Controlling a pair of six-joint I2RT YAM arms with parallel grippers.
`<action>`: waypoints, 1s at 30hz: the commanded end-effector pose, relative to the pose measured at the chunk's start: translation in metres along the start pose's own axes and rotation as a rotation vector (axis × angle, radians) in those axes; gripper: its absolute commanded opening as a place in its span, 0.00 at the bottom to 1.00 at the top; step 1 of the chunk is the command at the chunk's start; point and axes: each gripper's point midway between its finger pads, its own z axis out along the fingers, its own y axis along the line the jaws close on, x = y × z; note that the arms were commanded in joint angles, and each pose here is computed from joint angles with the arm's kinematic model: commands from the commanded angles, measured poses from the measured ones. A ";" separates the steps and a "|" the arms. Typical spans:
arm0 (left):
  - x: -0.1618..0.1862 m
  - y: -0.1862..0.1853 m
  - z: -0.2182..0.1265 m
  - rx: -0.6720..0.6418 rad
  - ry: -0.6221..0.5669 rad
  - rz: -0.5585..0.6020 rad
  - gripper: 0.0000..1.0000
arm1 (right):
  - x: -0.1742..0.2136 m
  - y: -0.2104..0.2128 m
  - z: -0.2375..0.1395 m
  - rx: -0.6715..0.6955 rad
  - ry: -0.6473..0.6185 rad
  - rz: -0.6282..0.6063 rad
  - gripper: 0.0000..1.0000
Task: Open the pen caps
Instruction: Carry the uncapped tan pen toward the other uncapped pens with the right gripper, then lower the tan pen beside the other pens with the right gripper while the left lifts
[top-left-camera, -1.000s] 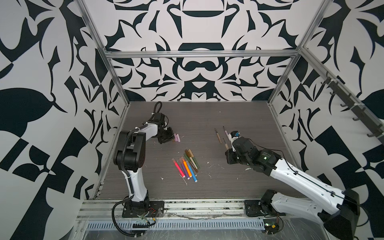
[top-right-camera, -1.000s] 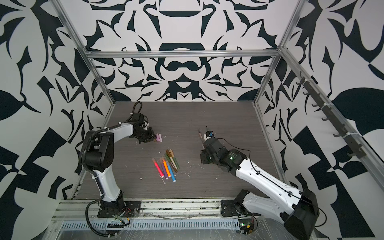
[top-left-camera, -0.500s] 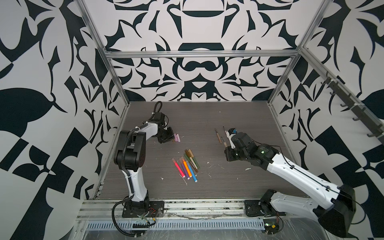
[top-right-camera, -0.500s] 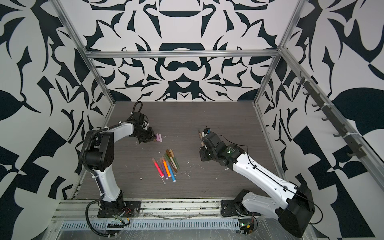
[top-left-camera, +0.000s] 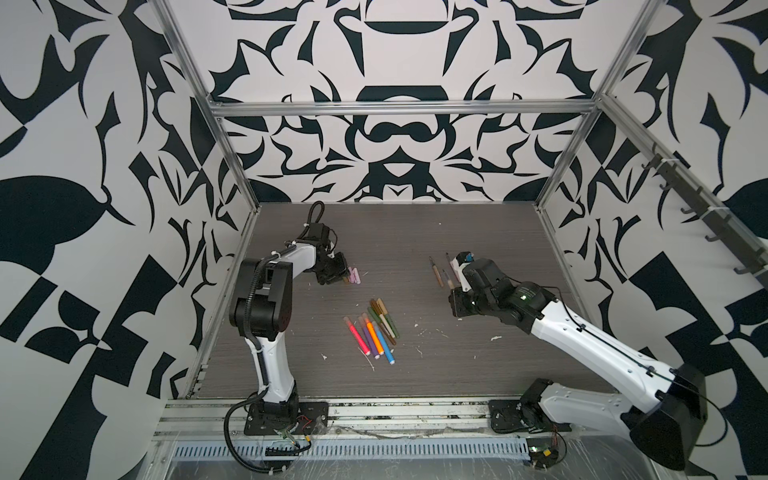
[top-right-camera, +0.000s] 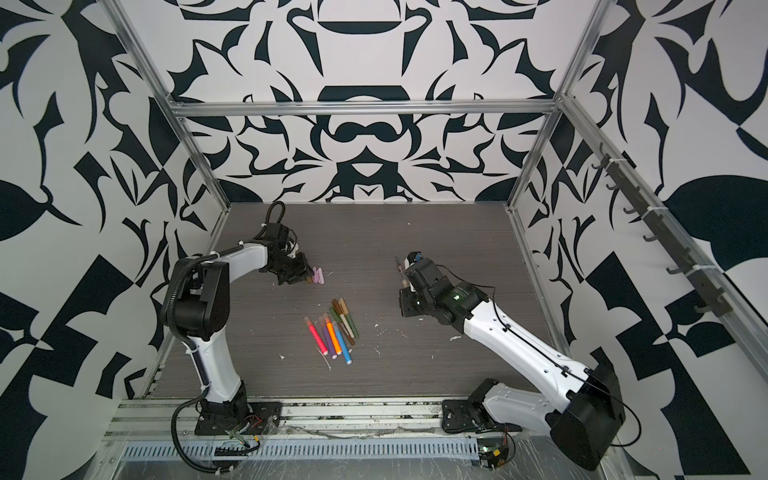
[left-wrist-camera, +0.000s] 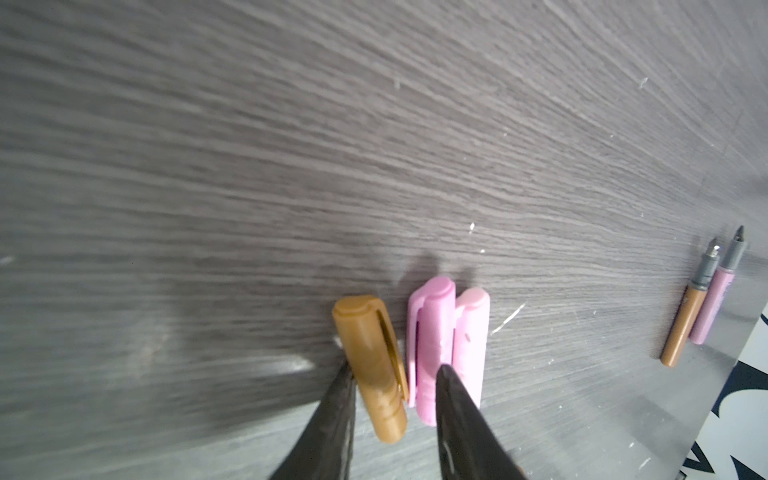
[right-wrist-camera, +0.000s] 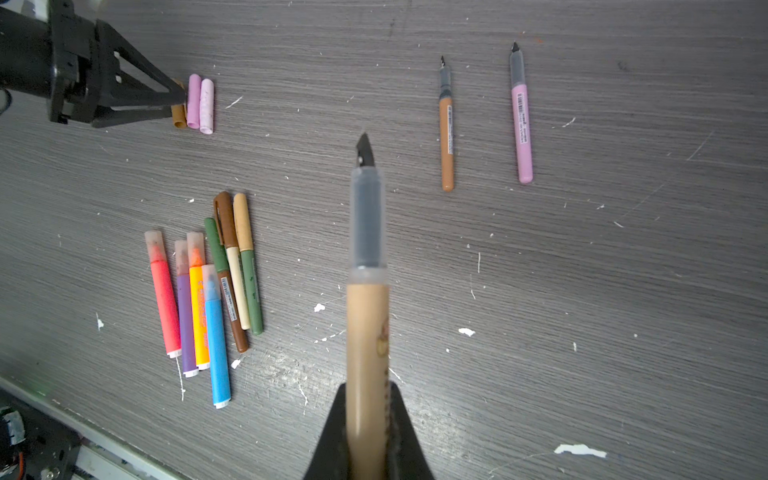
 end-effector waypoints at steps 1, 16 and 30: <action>0.003 0.002 0.007 0.003 0.024 -0.008 0.36 | -0.015 0.006 -0.007 -0.022 -0.039 -0.008 0.00; 0.003 0.004 0.003 -0.012 0.008 -0.019 0.37 | -0.020 -0.010 0.029 -0.005 0.020 -0.001 0.00; 0.016 -0.036 -0.105 0.135 -0.246 -0.011 0.39 | -0.051 -0.067 0.125 0.164 0.136 -0.053 0.00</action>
